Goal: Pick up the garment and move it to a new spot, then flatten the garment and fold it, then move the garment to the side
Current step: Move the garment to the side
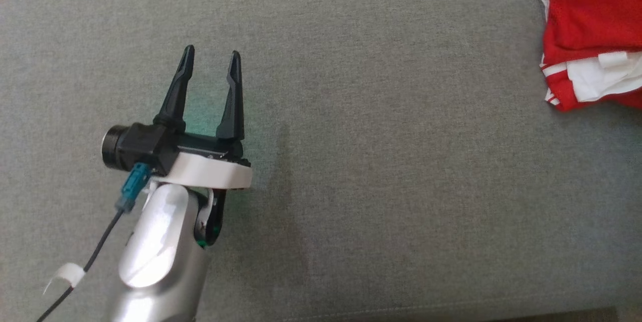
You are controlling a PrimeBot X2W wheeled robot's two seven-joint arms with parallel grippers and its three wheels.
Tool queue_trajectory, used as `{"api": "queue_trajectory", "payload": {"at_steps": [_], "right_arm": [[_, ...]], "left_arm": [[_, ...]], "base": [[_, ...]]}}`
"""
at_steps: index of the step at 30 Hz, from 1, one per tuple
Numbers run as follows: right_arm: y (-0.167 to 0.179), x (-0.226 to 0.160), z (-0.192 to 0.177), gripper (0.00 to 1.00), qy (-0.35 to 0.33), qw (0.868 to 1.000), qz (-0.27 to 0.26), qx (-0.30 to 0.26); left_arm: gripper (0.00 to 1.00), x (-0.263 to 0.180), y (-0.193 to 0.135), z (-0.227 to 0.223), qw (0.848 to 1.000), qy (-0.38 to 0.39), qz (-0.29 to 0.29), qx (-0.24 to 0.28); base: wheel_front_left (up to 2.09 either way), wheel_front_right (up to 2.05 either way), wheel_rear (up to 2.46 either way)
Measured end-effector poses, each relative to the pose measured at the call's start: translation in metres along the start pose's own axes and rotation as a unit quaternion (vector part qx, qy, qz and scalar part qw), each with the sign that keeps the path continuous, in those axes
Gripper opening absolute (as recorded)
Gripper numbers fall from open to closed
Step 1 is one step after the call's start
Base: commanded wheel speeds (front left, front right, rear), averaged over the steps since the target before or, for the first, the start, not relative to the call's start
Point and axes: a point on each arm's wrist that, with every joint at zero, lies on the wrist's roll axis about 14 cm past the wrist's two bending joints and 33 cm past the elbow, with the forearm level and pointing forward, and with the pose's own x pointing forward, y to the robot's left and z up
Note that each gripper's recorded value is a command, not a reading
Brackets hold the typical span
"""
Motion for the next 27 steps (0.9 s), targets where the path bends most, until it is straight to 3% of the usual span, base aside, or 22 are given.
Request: {"api": "queue_trajectory", "payload": {"at_steps": [5,7,19,23,27], "right_arm": [[-0.004,-0.01,-0.006,0.0,0.008,1.0,-0.012,0.008],[-0.004,-0.013,-0.005,1.0,0.005,1.0,-0.015,0.019],[0.002,-0.053,0.064,1.0,-0.106,0.991,-0.023,0.081],[0.013,-0.077,0.112,1.0,-0.192,0.97,-0.014,0.15],[0.026,-0.105,0.145,1.0,-0.268,0.931,-0.007,0.249]], "left_arm": [[1.0,0.0,-0.001,0.003,1.0,-0.003,-0.001,0.0],[1.0,-0.001,-0.001,0.006,1.0,-0.006,-0.002,0.001],[1.0,-0.027,-0.003,0.038,0.999,-0.033,0.012,0.013],[1.0,-0.043,0.003,0.054,0.998,-0.049,0.029,0.02],[1.0,-0.061,0.009,0.067,0.997,-0.064,0.046,0.024]], "base": [[0.0,0.0,0.0],[0.0,0.0,0.0],[0.0,0.0,0.0],[0.0,0.0,0.0],[0.0,0.0,0.0]]}}
